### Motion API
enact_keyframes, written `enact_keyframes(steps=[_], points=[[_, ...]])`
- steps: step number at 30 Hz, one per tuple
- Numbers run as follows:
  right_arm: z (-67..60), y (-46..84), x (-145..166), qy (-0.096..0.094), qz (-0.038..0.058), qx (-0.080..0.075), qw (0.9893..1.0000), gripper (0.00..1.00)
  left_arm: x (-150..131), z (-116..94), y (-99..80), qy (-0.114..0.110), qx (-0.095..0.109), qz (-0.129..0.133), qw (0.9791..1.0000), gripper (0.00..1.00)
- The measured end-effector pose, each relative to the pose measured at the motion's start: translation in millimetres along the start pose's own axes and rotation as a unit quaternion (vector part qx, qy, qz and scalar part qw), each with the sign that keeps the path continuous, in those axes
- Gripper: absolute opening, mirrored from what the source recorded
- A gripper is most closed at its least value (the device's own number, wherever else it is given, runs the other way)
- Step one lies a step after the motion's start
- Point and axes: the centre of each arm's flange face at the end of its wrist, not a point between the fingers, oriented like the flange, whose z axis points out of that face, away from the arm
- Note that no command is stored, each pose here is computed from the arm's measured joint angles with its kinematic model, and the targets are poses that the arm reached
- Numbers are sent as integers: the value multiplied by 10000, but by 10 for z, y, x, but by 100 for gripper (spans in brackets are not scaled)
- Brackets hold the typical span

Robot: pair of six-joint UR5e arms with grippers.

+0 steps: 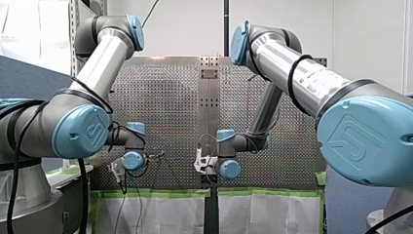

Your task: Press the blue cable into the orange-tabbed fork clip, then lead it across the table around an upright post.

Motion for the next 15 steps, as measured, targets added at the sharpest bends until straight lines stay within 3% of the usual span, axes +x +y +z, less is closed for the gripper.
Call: enact_keyframes(steps=[10,15], points=[[36,2,0,34,5,56,10000,2,-33,62,52,-33,-25,-23,10000,0],[68,7,-112,-69,-3,57,10000,2,-33,67,57,-16,5,-36,10000,0]])
